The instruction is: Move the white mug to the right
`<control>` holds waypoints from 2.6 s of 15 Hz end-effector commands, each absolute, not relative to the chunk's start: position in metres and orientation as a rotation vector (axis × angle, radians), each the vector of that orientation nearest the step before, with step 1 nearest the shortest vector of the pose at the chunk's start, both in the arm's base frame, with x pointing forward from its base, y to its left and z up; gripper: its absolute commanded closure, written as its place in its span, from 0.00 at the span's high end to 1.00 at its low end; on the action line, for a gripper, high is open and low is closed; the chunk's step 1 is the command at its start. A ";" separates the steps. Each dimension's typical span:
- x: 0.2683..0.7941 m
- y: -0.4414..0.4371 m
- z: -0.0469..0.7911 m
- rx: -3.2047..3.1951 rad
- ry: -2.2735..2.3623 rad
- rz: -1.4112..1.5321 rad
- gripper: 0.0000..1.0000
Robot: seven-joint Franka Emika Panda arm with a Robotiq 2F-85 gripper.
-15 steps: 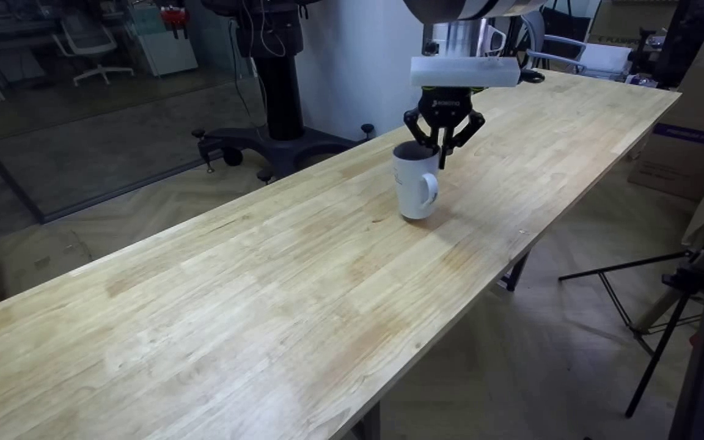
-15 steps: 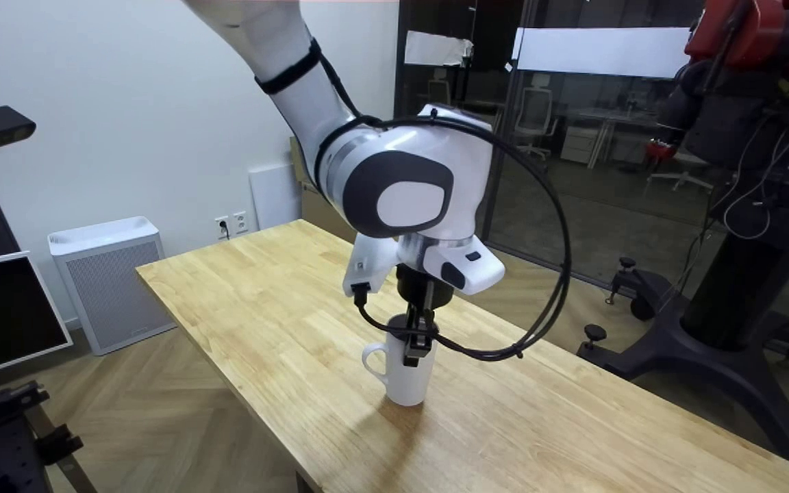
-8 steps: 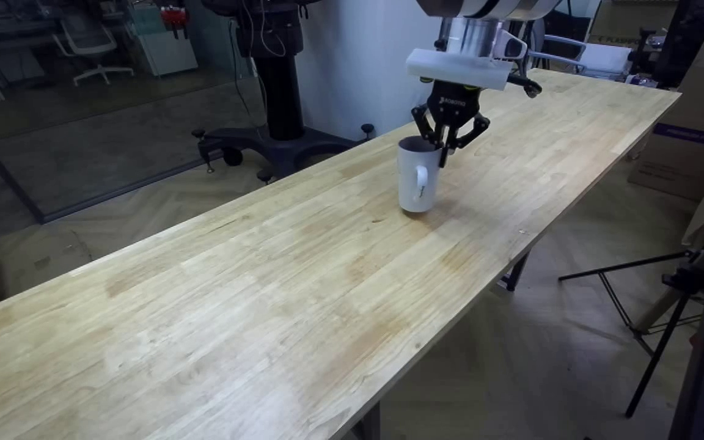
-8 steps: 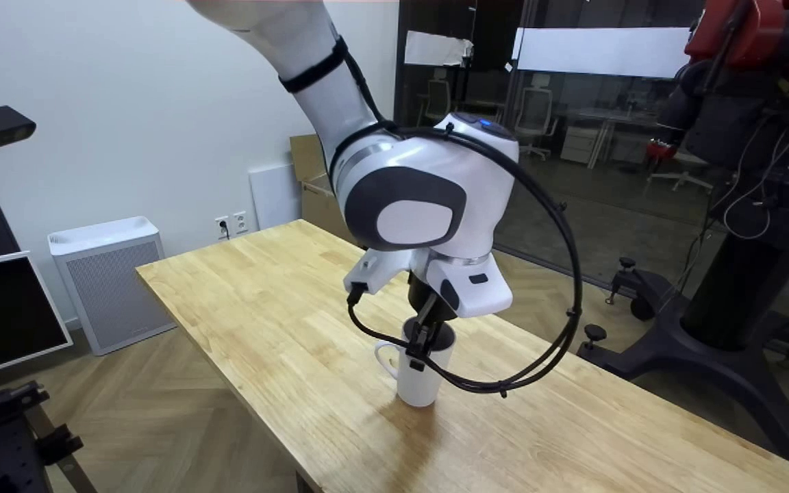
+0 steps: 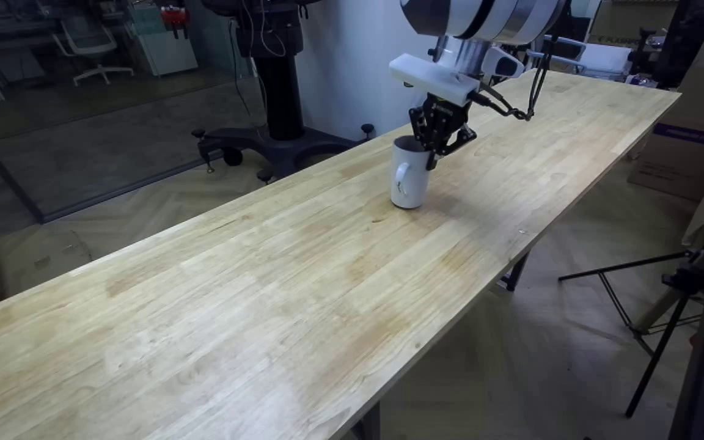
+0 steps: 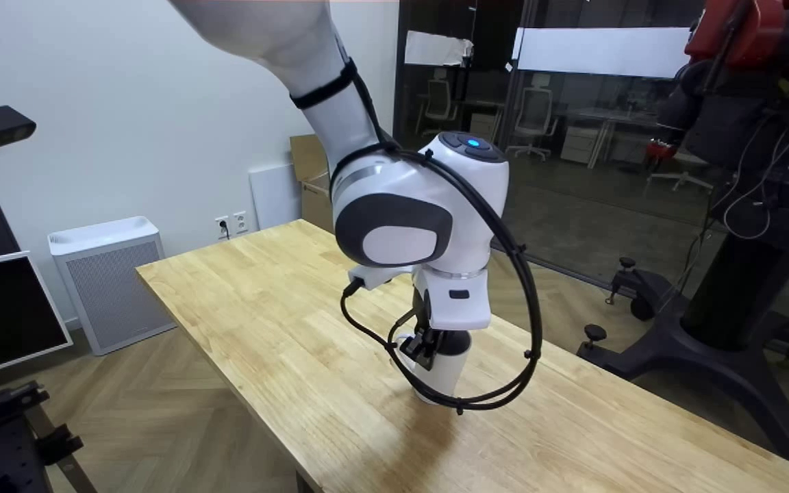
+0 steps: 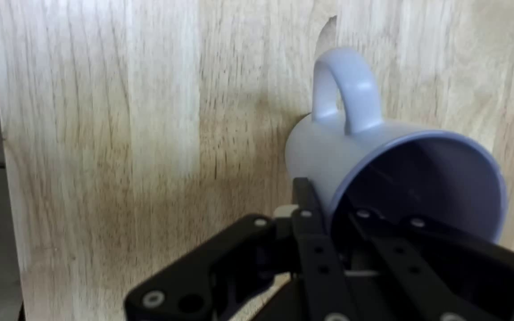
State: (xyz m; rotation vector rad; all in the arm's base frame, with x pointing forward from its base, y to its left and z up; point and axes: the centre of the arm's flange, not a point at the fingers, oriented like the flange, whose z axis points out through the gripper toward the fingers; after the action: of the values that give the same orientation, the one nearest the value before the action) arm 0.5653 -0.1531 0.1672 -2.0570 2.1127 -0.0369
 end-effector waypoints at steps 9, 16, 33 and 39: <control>0.585 -0.128 0.177 -1.476 2.563 -0.281 0.41; 0.585 -0.114 0.193 -1.464 2.540 -0.344 0.89; 0.498 -0.076 0.276 -2.200 2.017 -0.092 1.00; 0.504 -0.072 0.270 -2.183 2.030 -0.098 1.00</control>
State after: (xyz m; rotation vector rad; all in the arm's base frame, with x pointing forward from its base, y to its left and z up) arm 0.5036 -0.0723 0.2703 -2.1832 2.0296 -0.0976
